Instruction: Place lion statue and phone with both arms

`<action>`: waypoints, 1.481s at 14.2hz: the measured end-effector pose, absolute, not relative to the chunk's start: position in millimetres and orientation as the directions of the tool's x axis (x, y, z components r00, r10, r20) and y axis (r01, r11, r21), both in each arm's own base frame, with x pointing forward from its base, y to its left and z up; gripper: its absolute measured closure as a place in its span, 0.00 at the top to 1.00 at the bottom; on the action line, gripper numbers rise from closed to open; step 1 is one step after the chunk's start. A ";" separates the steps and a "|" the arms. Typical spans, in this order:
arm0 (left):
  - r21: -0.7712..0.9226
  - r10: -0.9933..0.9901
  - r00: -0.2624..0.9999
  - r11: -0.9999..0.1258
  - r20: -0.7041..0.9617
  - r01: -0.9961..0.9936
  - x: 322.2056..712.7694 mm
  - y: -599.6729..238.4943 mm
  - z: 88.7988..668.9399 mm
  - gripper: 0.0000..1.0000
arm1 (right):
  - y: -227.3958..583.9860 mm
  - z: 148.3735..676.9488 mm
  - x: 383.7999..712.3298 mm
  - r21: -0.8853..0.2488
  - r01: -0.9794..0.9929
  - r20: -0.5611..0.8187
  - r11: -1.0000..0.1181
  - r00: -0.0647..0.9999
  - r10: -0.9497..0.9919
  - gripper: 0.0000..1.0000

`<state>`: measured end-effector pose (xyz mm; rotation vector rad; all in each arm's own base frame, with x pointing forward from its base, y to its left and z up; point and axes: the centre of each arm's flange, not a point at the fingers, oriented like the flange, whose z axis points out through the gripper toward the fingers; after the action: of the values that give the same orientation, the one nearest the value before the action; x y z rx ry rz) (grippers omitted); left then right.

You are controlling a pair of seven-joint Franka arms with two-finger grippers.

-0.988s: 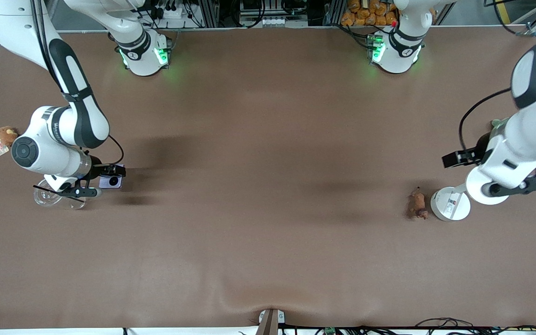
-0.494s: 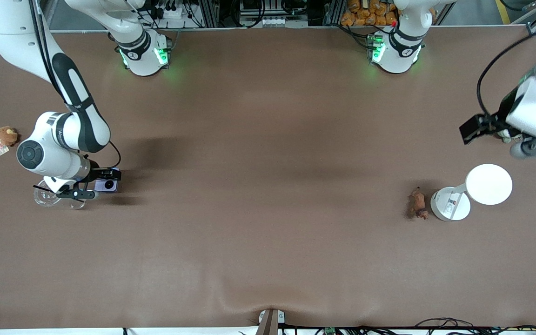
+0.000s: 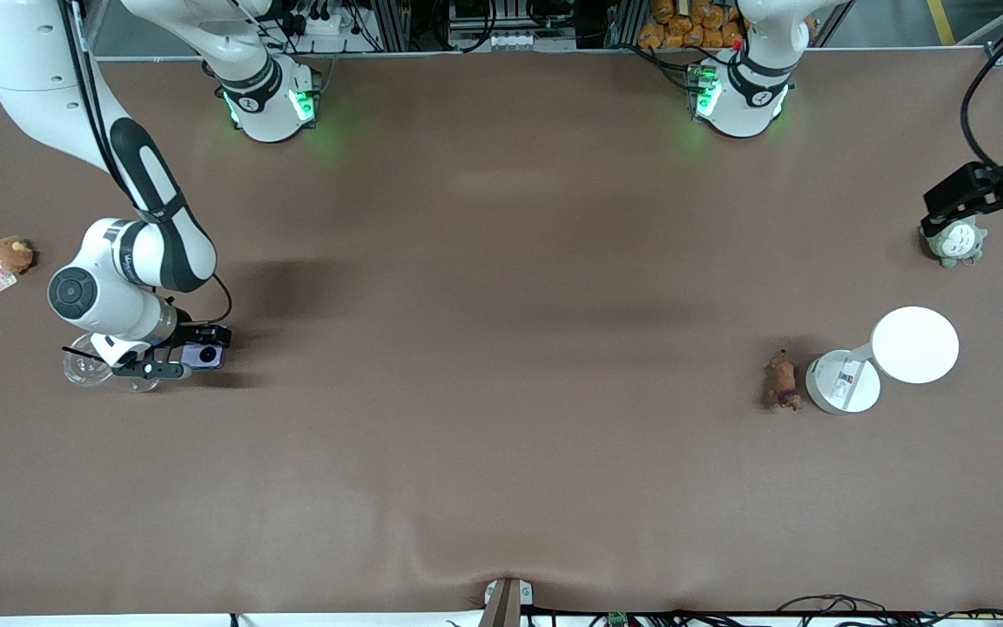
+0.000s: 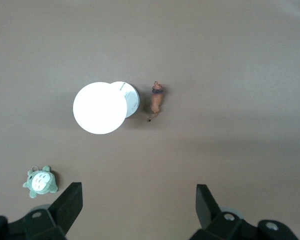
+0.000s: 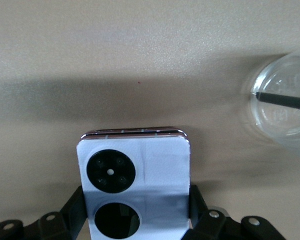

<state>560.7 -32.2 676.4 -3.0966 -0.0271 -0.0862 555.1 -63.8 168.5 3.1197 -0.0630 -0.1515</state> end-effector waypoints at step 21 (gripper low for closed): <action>-0.005 0.005 0.999 -1.000 -0.034 0.004 506.3 -55.5 652.2 1.00 | -47.1 364.6 555.1 -0.043 -0.039 -0.076 -0.998 0.996 -0.035 1.00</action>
<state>506.3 -55.5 652.2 -3.1361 -0.0072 0.0540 555.1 -47.1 364.6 3.1830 -0.0588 -0.1197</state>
